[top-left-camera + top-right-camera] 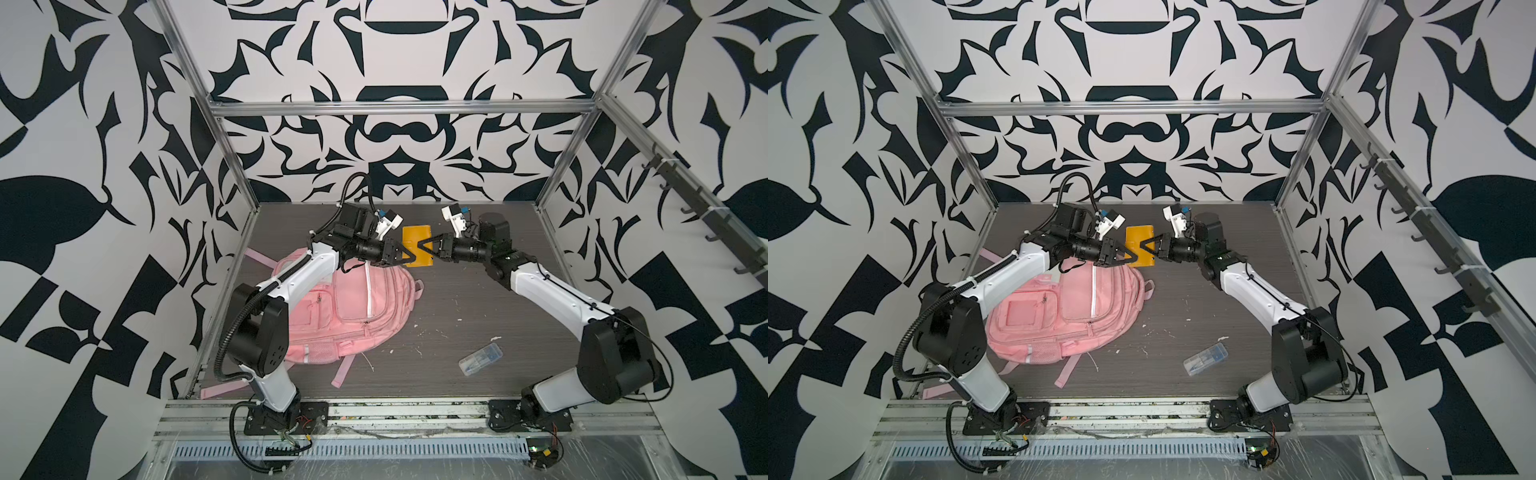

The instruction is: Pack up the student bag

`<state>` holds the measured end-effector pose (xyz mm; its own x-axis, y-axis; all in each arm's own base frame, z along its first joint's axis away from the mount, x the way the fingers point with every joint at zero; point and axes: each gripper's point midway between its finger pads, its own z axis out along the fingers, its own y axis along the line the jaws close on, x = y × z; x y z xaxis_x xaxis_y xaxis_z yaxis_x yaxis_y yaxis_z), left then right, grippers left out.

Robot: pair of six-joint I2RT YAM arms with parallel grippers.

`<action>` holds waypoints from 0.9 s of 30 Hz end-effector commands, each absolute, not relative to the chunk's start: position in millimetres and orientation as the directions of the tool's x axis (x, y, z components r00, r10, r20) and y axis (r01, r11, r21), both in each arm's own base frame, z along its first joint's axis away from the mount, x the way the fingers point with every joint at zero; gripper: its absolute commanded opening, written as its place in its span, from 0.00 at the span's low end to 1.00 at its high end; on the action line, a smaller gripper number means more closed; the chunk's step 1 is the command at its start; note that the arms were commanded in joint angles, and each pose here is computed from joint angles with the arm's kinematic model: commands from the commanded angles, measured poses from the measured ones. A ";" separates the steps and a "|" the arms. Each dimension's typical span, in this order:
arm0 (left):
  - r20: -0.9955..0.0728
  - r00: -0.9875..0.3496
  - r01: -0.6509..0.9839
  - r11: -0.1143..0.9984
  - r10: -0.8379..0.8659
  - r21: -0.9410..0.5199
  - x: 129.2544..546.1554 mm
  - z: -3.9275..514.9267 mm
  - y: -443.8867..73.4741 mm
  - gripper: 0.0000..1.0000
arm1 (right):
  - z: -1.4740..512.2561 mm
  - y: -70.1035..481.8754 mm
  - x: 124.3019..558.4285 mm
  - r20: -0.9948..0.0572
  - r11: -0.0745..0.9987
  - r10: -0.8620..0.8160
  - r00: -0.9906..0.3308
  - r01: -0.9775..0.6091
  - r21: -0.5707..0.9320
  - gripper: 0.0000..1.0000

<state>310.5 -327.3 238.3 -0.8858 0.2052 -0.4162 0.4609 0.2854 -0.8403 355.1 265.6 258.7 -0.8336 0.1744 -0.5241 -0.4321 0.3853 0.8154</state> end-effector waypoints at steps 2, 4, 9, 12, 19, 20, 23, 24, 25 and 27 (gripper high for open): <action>-0.401 -0.897 0.441 0.382 0.184 -0.812 305.0 239.0 -309.4 0.75 | 290.8 258.0 356.0 -0.620 0.397 0.183 -0.763 -0.520 0.757 0.01; -0.368 -0.914 0.402 0.491 0.170 -0.773 307.9 228.6 -296.4 0.88 | 283.7 242.5 360.2 -0.620 0.458 0.201 -0.758 -0.487 0.744 0.00; -0.306 -0.947 0.266 0.781 0.101 -0.565 318.1 194.9 -248.8 0.89 | 248.1 202.8 363.1 -0.602 0.649 0.193 -0.775 -0.359 0.671 0.00; -0.266 -0.961 0.197 0.849 0.070 -0.490 320.5 176.0 -233.5 0.86 | 231.9 194.4 359.6 -0.579 0.707 0.160 -0.800 -0.317 0.632 0.00; -0.211 -0.977 0.109 0.897 0.018 -0.429 323.0 132.6 -221.1 0.73 | 216.6 190.4 354.3 -0.551 0.722 0.186 -0.814 -0.267 0.638 0.00; -0.209 -0.978 0.101 0.901 0.012 -0.422 323.3 129.6 -219.6 0.73 | 214.9 191.5 353.7 -0.546 0.721 0.187 -0.817 -0.263 0.641 0.00; -0.210 -0.978 0.114 0.868 0.011 -0.483 322.6 127.3 -231.2 0.72 | 210.3 196.8 351.1 -0.534 0.719 0.180 -0.826 -0.260 0.645 0.00; -0.196 -0.980 0.117 0.856 0.018 -0.504 320.3 124.6 -235.9 0.72 | 208.2 198.7 350.5 -0.530 0.717 0.182 -0.828 -0.258 0.648 0.00; -0.182 -0.983 0.114 0.847 0.021 -0.519 318.5 123.0 -239.1 0.71 | 205.5 200.9 350.1 -0.525 0.715 0.181 -0.831 -0.256 0.651 0.00; -0.158 -0.987 0.112 0.835 0.031 -0.539 315.1 119.4 -244.6 0.67 | 202.8 204.9 349.0 -0.520 0.711 0.182 -0.835 -0.253 0.656 0.00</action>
<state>319.2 -234.5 127.9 -0.9798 0.0243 -0.1985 0.1221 0.8588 -0.4976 346.7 199.2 191.1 -0.8580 0.1686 -0.4853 -0.2259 0.7246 0.6511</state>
